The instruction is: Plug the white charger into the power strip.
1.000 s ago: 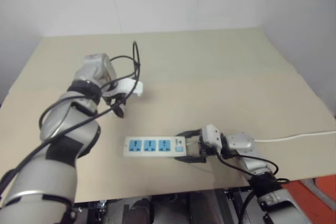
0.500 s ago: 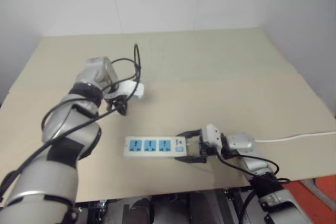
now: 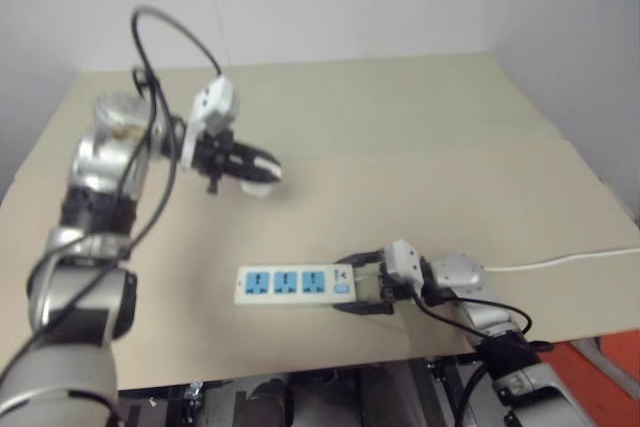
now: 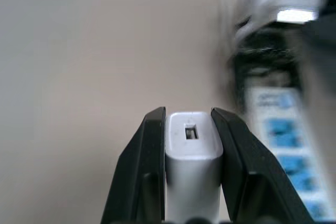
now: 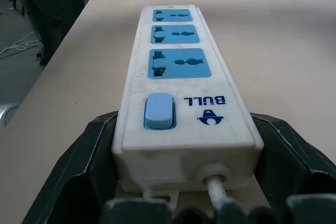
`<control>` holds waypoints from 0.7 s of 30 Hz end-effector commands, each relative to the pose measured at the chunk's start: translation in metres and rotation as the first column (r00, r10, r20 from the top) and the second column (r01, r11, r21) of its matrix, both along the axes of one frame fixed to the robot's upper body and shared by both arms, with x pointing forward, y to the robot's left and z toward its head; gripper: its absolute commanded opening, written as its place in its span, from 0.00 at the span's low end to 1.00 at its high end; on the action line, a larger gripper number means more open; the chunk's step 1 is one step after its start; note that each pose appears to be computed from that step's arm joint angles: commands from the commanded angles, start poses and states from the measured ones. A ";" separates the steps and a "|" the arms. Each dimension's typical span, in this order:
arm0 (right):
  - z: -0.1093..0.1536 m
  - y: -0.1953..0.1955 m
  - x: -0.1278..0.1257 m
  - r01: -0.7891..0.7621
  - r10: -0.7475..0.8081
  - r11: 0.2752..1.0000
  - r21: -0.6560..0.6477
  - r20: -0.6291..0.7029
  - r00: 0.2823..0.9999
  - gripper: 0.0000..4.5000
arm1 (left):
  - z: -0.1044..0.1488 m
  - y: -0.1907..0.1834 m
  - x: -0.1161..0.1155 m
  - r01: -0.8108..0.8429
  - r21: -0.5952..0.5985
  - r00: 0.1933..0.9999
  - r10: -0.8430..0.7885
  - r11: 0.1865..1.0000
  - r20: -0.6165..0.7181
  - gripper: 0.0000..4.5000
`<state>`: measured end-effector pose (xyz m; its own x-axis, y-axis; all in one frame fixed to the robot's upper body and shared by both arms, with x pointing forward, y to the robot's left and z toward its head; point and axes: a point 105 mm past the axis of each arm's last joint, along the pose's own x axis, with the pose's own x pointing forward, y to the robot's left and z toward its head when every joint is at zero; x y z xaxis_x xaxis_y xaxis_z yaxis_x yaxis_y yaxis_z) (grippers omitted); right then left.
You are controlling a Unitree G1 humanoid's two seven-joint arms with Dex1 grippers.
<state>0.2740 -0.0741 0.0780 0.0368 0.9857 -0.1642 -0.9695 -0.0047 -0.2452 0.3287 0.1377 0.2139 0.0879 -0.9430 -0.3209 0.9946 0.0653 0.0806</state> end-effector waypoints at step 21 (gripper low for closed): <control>-0.007 0.002 -0.004 -0.040 0.039 0.999 -0.009 -0.066 0.997 0.76 | -0.055 -0.019 -0.056 0.097 -0.428 0.995 -0.079 0.898 0.058 0.23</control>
<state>0.2735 -0.0758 0.0741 0.0219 0.9842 -0.1758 -0.9780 -0.0154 -0.2078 0.2754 0.1178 0.1603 0.0184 -0.9918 0.1266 0.9973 0.0273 0.0684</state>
